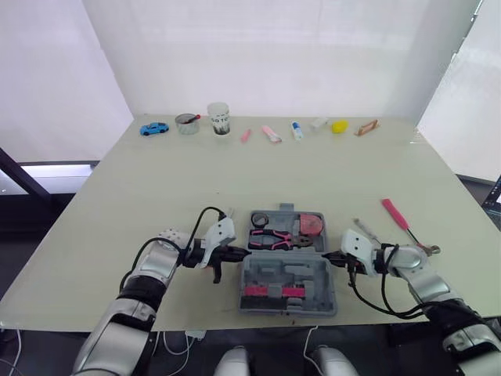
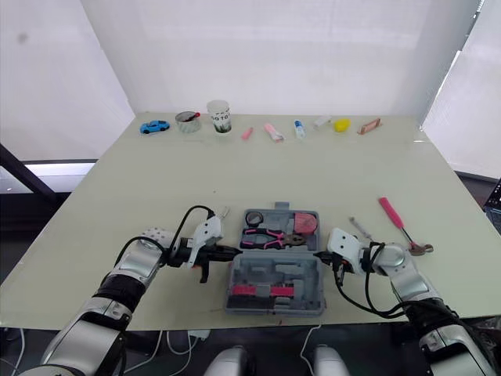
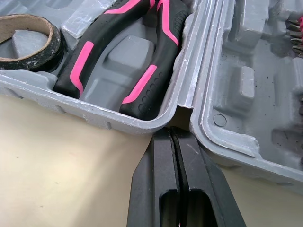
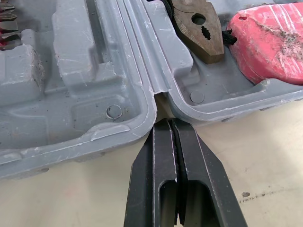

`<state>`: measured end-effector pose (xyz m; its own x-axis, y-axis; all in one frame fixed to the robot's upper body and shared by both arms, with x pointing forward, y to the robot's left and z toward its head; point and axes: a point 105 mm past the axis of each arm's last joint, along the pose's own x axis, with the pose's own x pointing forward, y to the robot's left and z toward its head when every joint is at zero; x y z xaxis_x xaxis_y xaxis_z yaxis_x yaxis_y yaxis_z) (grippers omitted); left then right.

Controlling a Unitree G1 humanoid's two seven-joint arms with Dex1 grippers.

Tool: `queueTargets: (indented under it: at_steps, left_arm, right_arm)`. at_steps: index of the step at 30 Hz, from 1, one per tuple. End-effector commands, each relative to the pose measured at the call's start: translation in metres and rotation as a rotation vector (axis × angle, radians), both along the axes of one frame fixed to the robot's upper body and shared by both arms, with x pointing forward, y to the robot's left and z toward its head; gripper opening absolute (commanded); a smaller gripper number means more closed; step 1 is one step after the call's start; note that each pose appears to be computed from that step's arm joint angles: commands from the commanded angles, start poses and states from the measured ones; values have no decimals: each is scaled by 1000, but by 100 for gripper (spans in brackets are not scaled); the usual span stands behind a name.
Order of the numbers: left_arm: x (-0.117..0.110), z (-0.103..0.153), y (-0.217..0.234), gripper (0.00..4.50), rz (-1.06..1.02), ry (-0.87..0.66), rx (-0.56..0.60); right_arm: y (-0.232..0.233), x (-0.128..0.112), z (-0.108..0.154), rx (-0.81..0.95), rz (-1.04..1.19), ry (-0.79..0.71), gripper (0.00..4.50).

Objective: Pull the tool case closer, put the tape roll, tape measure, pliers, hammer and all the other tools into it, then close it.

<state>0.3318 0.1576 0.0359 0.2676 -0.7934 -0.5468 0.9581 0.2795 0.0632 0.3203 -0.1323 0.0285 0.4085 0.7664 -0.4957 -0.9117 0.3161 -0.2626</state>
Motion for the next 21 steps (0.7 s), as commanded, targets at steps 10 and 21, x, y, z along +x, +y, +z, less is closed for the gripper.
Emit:
queueTargets:
  at_steps: [10, 21]
  left_arm:
    - [12, 9, -23, 4, -35, -52, -25]
    - [11, 5, -19, 4, -36, -46, -15]
  right_arm:
    - [1, 13, 18, 29, -17, -110, 0]
    - [3, 10, 16, 40, -14, -96, 0]
